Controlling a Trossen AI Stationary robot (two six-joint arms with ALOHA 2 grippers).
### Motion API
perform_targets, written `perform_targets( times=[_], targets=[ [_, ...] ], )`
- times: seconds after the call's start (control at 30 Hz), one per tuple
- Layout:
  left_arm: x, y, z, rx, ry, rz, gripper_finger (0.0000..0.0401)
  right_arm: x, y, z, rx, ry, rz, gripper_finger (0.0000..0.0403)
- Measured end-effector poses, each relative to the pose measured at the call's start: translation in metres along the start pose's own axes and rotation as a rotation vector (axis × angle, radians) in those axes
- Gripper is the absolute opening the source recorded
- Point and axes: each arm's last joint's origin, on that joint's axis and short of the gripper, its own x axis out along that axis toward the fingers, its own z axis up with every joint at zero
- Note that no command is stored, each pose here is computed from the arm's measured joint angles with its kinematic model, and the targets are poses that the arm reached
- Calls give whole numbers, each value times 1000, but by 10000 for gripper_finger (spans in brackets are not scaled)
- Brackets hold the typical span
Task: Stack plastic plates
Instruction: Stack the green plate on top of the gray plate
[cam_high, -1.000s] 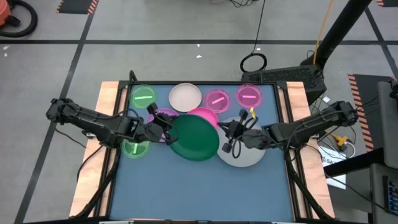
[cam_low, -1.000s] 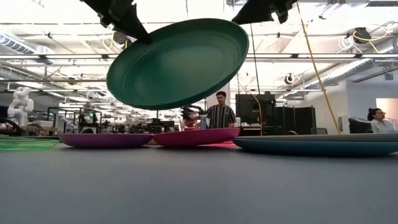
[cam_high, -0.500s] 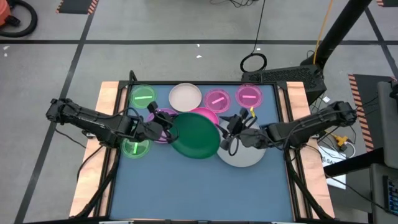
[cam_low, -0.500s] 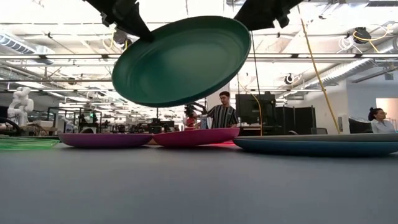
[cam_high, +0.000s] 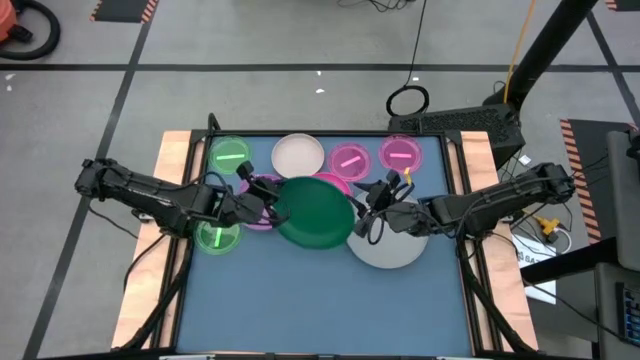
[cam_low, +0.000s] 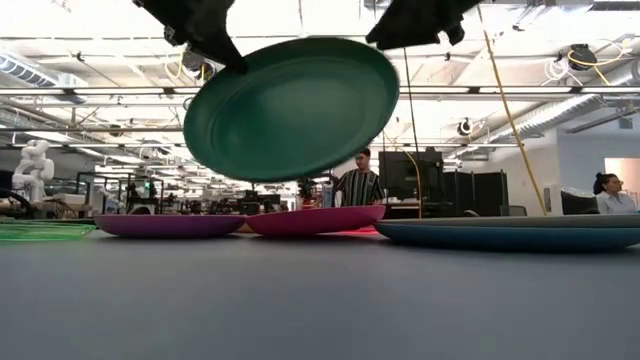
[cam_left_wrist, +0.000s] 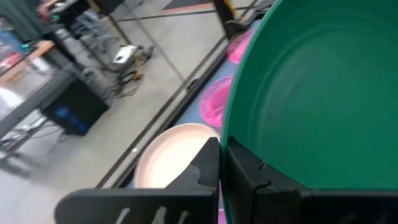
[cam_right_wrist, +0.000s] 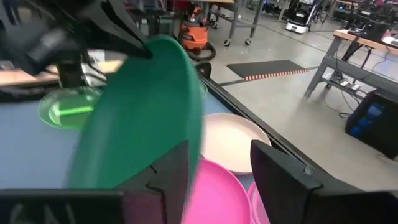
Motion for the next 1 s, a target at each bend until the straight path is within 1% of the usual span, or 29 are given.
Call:
perform_targets(
  times=[0.13, 0.23, 0.4, 0.63, 0.7, 0.77, 0.9, 0.93, 1.0],
  targets=[
    [7, 0, -2, -5, 20, 25, 10, -5, 3, 4, 7, -12, 20, 163],
    [9, 2, 1, -16, 6, 30, 10, -4, 3, 2, 14, 2, 17, 162],
    [9, 2, 4, -22, -20, 27, 10, 6, 0, -7, 19, 59, -24, 162],
    [9, 1, 6, -27, -36, 23, 10, 17, -2, -11, 36, 77, -59, 156],
    [8, 1, 6, -28, -38, 22, 10, 20, -2, -13, 43, 85, -64, 141],
    [8, 1, 6, -30, -39, 21, 14, 22, -3, -13, 49, 89, -70, 115],
    [8, 1, 8, -47, -48, 12, 42, 22, -4, -13, 67, 87, -81, 34],
    [8, 0, 8, -45, -51, 2, 49, 23, -5, -13, 63, 87, -91, 20],
    [8, 0, 9, -39, -60, -8, 62, 23, -5, -14, 65, 91, -87, 13]
  ],
)
